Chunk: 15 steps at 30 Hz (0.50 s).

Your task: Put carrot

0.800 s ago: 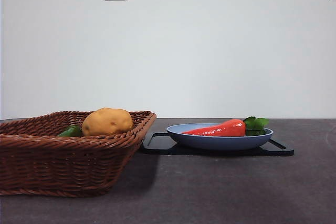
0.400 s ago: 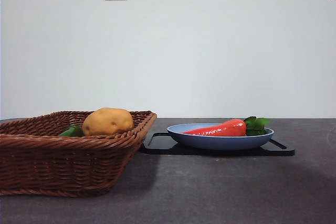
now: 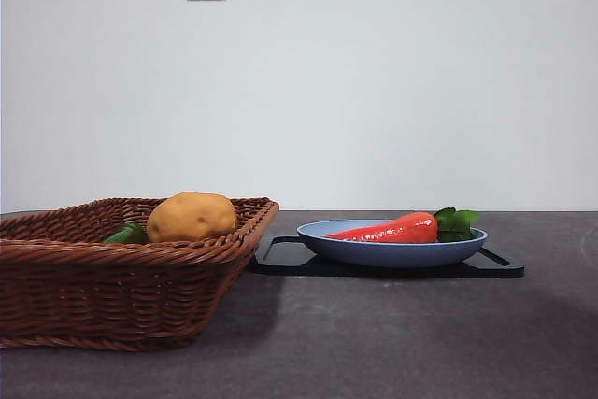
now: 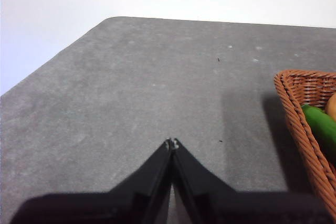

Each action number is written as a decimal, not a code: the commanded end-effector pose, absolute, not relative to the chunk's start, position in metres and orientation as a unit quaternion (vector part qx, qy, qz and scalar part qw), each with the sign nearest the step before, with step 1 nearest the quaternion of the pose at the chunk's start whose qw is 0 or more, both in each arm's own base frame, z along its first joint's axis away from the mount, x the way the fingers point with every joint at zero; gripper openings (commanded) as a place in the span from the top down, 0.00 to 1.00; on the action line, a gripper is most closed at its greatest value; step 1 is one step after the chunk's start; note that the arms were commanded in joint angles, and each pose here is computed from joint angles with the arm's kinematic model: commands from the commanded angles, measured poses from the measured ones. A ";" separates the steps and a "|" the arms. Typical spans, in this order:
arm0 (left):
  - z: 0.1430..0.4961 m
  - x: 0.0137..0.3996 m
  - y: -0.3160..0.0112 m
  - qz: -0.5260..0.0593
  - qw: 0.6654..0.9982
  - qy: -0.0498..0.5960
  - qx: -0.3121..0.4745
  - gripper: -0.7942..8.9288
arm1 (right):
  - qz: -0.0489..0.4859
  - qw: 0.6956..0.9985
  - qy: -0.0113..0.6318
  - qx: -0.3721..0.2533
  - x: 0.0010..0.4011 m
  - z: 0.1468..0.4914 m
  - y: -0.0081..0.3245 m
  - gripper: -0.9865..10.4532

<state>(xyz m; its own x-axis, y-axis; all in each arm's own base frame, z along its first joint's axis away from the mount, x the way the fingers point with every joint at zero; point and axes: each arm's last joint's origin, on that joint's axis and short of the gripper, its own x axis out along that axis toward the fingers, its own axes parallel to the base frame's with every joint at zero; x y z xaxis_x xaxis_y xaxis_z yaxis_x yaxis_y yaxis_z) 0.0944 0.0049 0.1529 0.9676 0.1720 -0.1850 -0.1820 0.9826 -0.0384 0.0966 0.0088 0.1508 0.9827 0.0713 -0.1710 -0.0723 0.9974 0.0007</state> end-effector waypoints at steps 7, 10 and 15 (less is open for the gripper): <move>0.151 0.095 0.005 0.093 0.991 0.091 -0.031 0.91 | 0.031 0.996 0.075 0.036 0.096 0.151 0.009 0.91; 0.151 0.095 0.005 0.093 0.991 0.091 -0.031 0.91 | 0.030 0.996 0.076 0.035 0.096 0.151 0.009 0.91; 0.151 0.095 0.005 0.093 0.991 0.091 -0.031 0.91 | 0.030 0.996 0.075 0.036 0.096 0.151 0.009 0.91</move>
<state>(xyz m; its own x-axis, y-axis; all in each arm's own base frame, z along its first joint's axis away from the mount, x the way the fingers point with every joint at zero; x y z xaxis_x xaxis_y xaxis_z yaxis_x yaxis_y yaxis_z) 0.0944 0.0049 0.1529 0.9676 0.1724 -0.1847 -0.1823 0.9825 -0.0384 0.0956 0.0086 0.1518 0.9857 0.0690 -0.1540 -0.0598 0.9962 0.0636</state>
